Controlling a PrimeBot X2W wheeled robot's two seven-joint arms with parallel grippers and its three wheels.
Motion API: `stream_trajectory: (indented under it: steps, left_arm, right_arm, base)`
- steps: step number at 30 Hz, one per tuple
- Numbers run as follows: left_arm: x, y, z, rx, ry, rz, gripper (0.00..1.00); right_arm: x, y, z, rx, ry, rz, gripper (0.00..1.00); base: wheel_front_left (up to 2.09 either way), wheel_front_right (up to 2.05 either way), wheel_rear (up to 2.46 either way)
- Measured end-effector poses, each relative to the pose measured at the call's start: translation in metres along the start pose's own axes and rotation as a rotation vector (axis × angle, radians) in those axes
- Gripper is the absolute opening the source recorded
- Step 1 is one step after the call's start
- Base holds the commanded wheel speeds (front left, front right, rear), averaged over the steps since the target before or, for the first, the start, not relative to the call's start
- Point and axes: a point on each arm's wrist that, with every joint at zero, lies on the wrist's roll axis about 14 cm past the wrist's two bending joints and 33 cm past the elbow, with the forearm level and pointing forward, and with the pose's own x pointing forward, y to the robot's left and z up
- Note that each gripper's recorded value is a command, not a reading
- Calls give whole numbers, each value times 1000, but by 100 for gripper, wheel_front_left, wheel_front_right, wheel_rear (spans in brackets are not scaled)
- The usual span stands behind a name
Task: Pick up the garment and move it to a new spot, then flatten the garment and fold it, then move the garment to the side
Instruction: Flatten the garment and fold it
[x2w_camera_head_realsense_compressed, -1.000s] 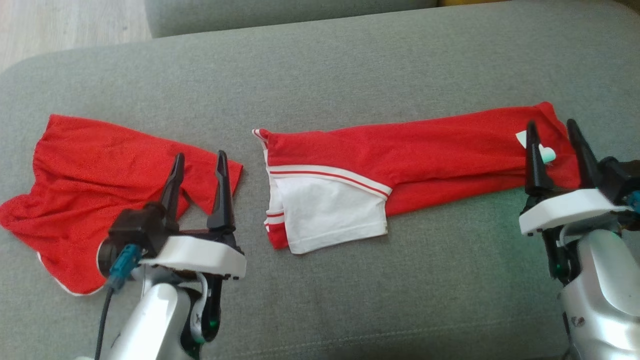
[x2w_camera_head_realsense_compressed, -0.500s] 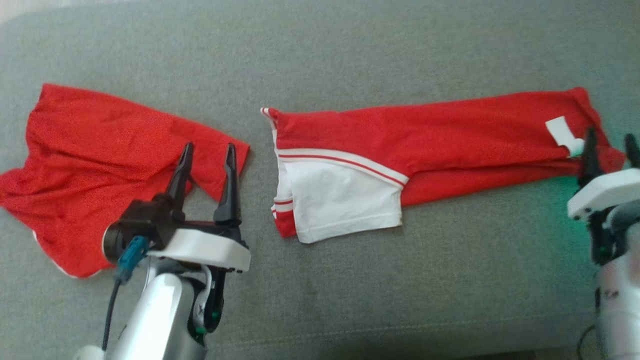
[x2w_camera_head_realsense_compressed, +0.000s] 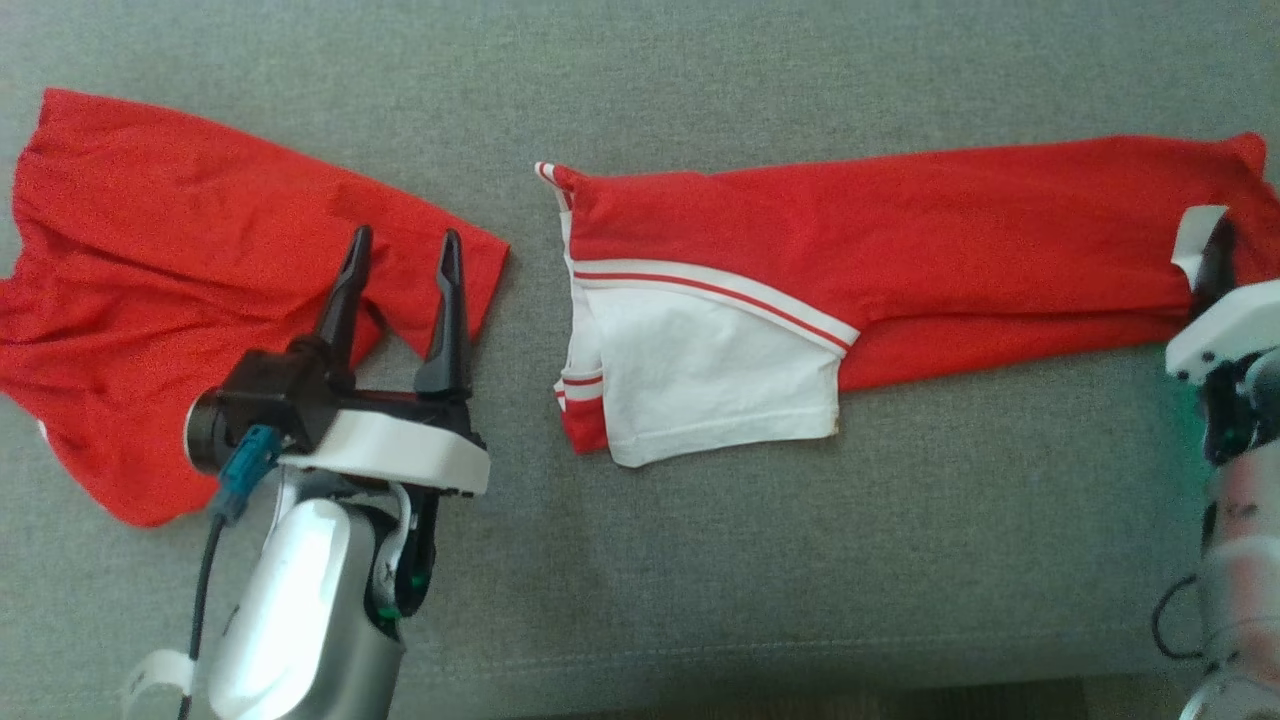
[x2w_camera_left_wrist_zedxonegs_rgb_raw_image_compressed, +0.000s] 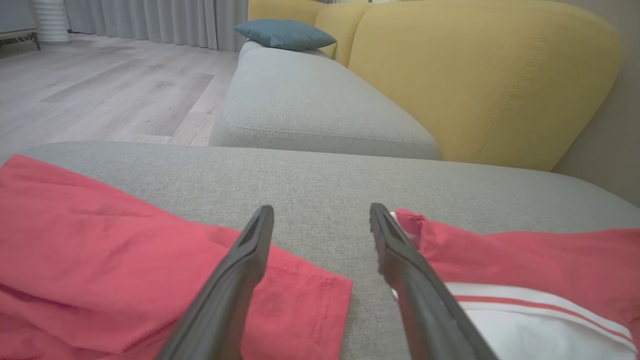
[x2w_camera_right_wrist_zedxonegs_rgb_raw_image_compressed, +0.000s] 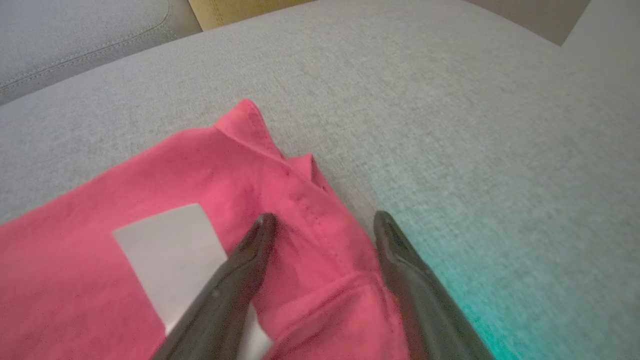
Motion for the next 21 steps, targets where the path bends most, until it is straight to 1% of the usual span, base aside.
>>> stream_trajectory:
  steps: [3,9,13,14,15,21]
  left_arm:
    - [2,5,-5,5,9,12,100]
    - [14,5,-5,6,0,2,100]
    - [17,11,-5,5,-7,22,100]
    - [17,11,-6,4,-7,23,100]
    - [17,11,-6,3,-7,23,100]
    - [18,15,0,9,-22,33,100]
  right_arm:
    - [6,1,3,17,-1,-4,100]
    - [12,0,-1,26,13,-12,100]
    - [15,1,-1,45,18,-13,100]
    - [15,1,-1,52,19,-12,58]
    - [15,2,-1,62,20,-11,0]
    - [14,4,2,85,21,-2,0]
  base:
    - [0,0,0]
    - [0,0,0]
    - [0,0,0]
    - [0,0,0]
    - [0,0,0]
    - [0,0,0]
